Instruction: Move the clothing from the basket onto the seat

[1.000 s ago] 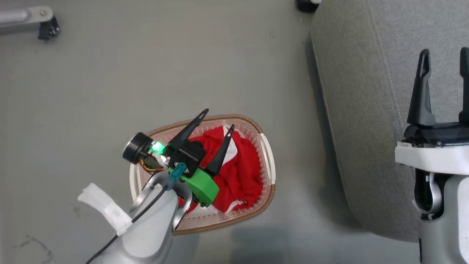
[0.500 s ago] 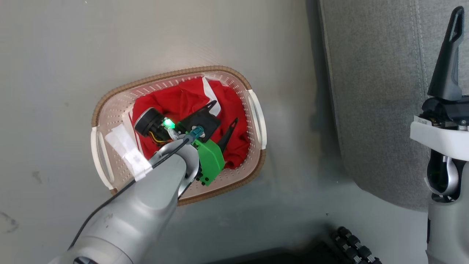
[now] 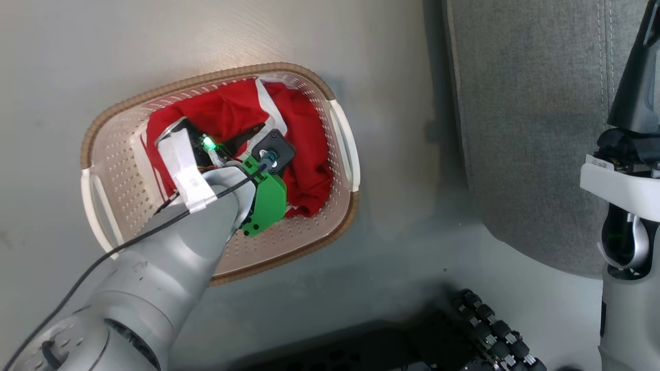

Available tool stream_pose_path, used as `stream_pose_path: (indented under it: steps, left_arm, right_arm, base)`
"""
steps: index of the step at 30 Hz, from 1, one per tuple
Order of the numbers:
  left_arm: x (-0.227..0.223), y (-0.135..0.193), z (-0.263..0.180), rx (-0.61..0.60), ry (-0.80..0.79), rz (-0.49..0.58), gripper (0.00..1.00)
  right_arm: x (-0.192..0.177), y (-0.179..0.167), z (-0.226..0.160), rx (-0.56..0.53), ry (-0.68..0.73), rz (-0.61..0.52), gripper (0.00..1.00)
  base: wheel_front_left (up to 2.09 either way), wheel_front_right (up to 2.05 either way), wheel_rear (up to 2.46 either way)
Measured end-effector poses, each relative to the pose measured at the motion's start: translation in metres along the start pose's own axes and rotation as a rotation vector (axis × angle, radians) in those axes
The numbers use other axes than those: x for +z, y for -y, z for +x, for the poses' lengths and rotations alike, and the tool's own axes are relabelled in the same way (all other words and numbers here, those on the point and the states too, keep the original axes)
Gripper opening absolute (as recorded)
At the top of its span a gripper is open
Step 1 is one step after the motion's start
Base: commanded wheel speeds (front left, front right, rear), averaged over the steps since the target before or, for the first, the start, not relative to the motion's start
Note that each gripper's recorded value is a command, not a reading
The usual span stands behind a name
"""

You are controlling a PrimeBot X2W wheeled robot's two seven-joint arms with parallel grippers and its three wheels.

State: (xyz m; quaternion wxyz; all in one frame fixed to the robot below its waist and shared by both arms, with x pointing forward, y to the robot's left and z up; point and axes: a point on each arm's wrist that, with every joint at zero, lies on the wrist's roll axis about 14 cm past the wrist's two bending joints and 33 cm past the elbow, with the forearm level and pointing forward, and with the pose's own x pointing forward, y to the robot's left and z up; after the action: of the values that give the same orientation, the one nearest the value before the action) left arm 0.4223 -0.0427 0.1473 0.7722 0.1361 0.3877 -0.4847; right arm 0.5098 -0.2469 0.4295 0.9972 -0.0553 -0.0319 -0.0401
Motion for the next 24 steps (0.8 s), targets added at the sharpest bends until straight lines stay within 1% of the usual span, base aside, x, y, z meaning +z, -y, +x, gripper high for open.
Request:
stream_pose_path:
  steps: [5,12,16,17,18,21,24]
  left_arm:
    - [-0.005,-0.007,0.011,0.020,-0.017,0.118,1.00]
    - [-0.014,-0.016,0.022,0.052,-0.044,0.190,1.00]
    - [-0.021,-0.023,0.027,0.072,-0.065,0.201,1.00]
    - [-0.022,-0.024,0.028,0.074,-0.067,0.202,0.42]
    - [-0.023,-0.025,0.029,0.076,-0.067,0.205,0.00]
    - [-0.019,-0.023,0.030,0.065,-0.043,0.191,0.00]
    - [-0.010,-0.026,0.026,0.078,-0.003,0.165,0.00]
  right_arm:
    - [-0.010,0.000,-0.001,0.000,-0.023,-0.001,1.00]
    - [-0.021,-0.001,-0.001,0.006,-0.047,0.001,1.00]
    - [-0.027,0.000,-0.001,0.005,-0.060,-0.001,1.00]
    - [-0.029,0.000,-0.001,0.006,-0.063,-0.002,1.00]
    - [-0.030,-0.001,-0.001,0.007,-0.064,-0.002,1.00]
    - [-0.031,-0.001,0.001,0.007,-0.065,-0.001,1.00]
    - [-0.027,0.000,0.000,0.006,-0.059,0.001,1.00]
  base:
    - [0.00,0.00,0.00]
    - [0.00,0.00,0.00]
    - [0.00,0.00,0.00]
    - [0.00,0.00,0.00]
    - [0.00,0.00,0.00]
    - [0.00,0.00,0.00]
    - [0.00,0.00,0.00]
